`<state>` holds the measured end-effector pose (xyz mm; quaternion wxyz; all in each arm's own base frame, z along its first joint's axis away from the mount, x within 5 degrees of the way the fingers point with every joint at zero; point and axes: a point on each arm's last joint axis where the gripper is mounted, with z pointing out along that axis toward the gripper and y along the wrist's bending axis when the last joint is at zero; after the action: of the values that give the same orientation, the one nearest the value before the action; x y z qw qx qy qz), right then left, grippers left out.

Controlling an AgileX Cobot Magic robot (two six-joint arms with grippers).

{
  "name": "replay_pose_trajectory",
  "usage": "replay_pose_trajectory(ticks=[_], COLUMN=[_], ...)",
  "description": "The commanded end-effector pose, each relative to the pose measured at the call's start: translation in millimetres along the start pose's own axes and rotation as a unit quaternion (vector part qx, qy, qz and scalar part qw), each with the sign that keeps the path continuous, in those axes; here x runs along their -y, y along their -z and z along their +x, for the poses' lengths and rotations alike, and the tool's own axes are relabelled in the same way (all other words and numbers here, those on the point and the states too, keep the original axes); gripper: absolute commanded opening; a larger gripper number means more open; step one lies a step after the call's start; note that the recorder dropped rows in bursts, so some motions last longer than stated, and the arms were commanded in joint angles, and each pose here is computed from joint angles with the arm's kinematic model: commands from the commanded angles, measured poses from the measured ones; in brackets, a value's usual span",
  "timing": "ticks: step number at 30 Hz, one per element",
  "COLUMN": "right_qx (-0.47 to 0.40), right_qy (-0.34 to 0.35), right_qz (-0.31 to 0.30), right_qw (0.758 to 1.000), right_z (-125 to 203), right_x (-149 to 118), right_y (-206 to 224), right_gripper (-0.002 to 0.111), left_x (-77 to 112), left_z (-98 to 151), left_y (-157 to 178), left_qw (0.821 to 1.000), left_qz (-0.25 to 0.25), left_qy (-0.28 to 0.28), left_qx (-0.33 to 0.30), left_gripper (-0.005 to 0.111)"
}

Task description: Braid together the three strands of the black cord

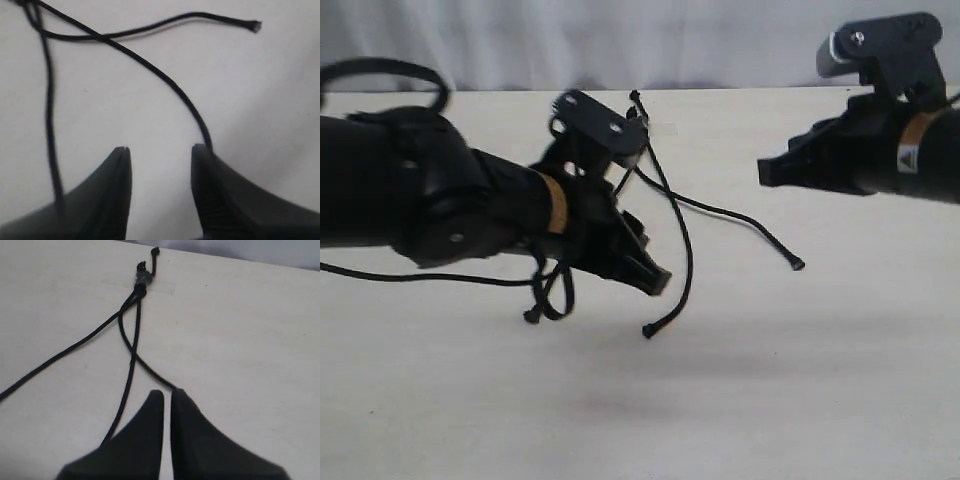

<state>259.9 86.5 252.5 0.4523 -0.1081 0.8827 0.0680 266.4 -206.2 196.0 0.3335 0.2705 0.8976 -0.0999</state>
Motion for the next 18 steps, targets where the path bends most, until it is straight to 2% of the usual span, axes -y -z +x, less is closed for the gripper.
replay_pose_trajectory(ticks=[1,7,18], right_qx=[0.009,-0.015,-0.015], right_qy=[-0.004,0.004,0.01], right_qz=[-0.023,-0.022,-0.022], right_qw=[1.0,1.0,1.0], right_z=[32.9,51.4,51.4], right_x=[-0.1,0.9,0.9], right_y=[10.9,10.1,10.1], right_gripper=[0.004,0.004,0.004], left_x=[29.2,51.3,52.9], left_z=[5.0,12.4,26.8], left_y=[-36.1,-73.0,-111.0], left_qw=[0.999,0.995,0.992], left_qz=[0.021,0.028,0.024], left_qy=[-0.027,-0.049,-0.052], left_qx=[-0.037,-0.08,-0.111], left_gripper=[0.038,0.038,0.038])
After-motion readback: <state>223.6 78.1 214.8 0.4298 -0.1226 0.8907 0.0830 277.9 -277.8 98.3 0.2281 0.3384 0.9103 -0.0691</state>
